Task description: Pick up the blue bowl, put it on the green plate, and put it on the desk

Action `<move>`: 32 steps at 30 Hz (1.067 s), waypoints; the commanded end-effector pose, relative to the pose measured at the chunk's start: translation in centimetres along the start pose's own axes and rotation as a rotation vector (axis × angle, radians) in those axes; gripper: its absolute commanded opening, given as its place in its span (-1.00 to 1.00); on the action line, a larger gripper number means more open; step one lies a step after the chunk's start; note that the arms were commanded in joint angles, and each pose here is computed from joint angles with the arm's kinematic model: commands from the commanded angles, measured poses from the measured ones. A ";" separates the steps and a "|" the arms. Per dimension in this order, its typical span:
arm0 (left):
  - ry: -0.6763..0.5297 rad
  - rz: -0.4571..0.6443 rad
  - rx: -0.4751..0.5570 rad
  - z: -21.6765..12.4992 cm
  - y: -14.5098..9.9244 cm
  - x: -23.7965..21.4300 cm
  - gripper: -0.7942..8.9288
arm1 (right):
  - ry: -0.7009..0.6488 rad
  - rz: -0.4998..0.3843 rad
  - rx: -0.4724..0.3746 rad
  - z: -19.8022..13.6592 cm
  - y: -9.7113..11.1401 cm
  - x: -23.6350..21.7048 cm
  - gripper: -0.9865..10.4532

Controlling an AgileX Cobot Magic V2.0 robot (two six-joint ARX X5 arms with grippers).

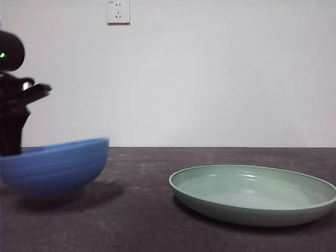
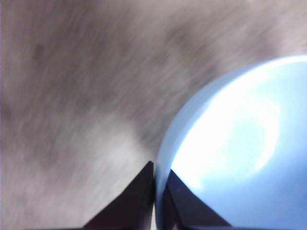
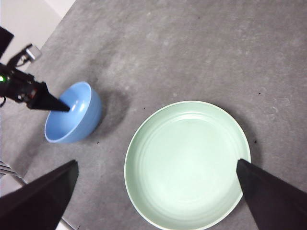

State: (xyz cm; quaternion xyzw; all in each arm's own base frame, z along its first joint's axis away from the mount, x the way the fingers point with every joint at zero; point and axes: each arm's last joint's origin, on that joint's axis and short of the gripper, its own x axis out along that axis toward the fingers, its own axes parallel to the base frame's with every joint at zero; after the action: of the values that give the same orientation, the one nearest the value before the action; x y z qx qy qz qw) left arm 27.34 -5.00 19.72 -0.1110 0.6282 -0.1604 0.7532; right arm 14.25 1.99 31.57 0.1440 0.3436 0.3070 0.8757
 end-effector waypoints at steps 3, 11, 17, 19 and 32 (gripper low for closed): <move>-0.085 -0.030 0.027 2.5 -2.9 -1.8 -0.80 | -0.008 0.004 -0.016 0.4 0.1 -0.1 0.20; -0.184 -0.039 0.208 4.2 -10.7 -3.4 -0.80 | -0.008 0.004 -0.016 0.4 0.1 -0.1 0.20; -0.148 -0.059 0.353 4.7 -17.2 -1.7 -0.80 | -0.008 0.004 -0.016 0.4 0.1 -0.1 0.20; -0.121 -0.068 0.392 4.9 -19.1 -0.6 -0.80 | -0.008 0.004 -0.016 0.4 0.1 -0.1 0.20; 0.120 -0.016 0.531 6.1 -26.0 7.8 -0.80 | -0.013 0.004 -0.024 0.4 0.1 -0.1 0.20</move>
State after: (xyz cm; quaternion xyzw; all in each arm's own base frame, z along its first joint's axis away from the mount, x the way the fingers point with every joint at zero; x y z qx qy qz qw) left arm 31.83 -31.56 23.32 0.0851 0.6146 -0.3221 0.7151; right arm 14.26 1.99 31.58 0.1427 0.3425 0.3075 0.8762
